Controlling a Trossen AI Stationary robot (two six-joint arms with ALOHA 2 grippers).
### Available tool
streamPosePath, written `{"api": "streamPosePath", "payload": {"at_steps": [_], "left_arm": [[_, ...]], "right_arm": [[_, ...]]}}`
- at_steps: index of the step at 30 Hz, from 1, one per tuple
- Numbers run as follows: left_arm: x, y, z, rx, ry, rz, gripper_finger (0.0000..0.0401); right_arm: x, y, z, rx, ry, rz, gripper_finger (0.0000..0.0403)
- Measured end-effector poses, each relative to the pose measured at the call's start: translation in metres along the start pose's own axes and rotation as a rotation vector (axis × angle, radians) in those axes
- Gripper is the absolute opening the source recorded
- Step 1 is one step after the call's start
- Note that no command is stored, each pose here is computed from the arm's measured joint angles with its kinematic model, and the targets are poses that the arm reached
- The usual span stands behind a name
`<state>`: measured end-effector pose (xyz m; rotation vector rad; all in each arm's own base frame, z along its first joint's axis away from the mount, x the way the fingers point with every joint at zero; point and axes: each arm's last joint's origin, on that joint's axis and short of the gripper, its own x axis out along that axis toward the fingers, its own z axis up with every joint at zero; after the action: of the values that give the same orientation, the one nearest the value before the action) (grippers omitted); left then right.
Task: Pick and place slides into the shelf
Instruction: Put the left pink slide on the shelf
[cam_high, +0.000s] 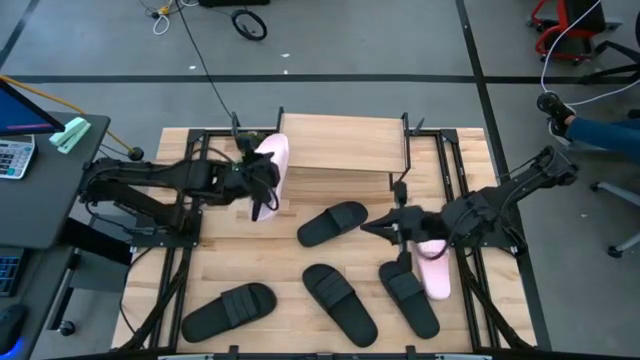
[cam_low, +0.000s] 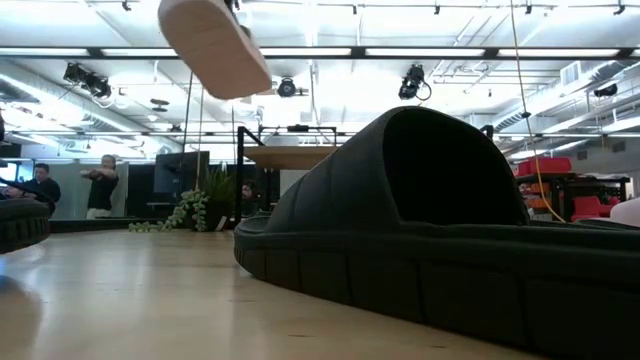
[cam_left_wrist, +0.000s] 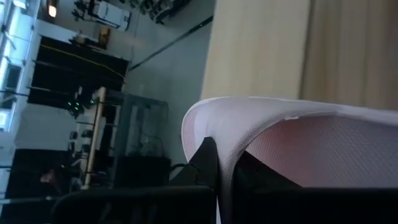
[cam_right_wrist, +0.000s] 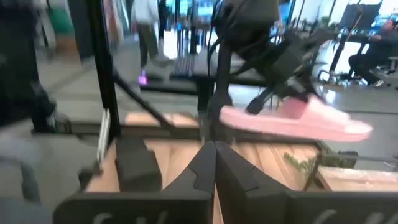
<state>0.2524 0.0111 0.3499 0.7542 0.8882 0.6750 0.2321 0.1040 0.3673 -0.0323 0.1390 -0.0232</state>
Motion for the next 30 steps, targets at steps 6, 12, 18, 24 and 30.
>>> {"api": "streamPosePath", "payload": {"at_steps": [6,12,18,24,30], "left_arm": [[0.041,0.017,0.008,-0.054,-0.099,-0.088,0.0011],[0.105,0.027,0.009,-0.078,-0.085,-0.038,0.0011],[0.169,0.025,-0.004,-0.033,-0.015,0.014,0.0011],[0.195,0.026,-0.018,-0.024,0.044,0.017,0.0013],[0.204,0.036,-0.030,-0.043,0.066,0.024,0.0012]], "right_arm": [[0.013,0.002,0.005,-0.041,0.045,-0.020,0.0014],[0.012,-0.005,0.004,-0.042,0.060,-0.043,0.0014],[0.011,-0.007,0.001,-0.050,0.097,-0.047,0.0014],[0.011,-0.007,-0.004,-0.066,0.143,-0.048,0.0014],[0.011,-0.007,-0.005,-0.068,0.148,-0.049,0.0014]]}}
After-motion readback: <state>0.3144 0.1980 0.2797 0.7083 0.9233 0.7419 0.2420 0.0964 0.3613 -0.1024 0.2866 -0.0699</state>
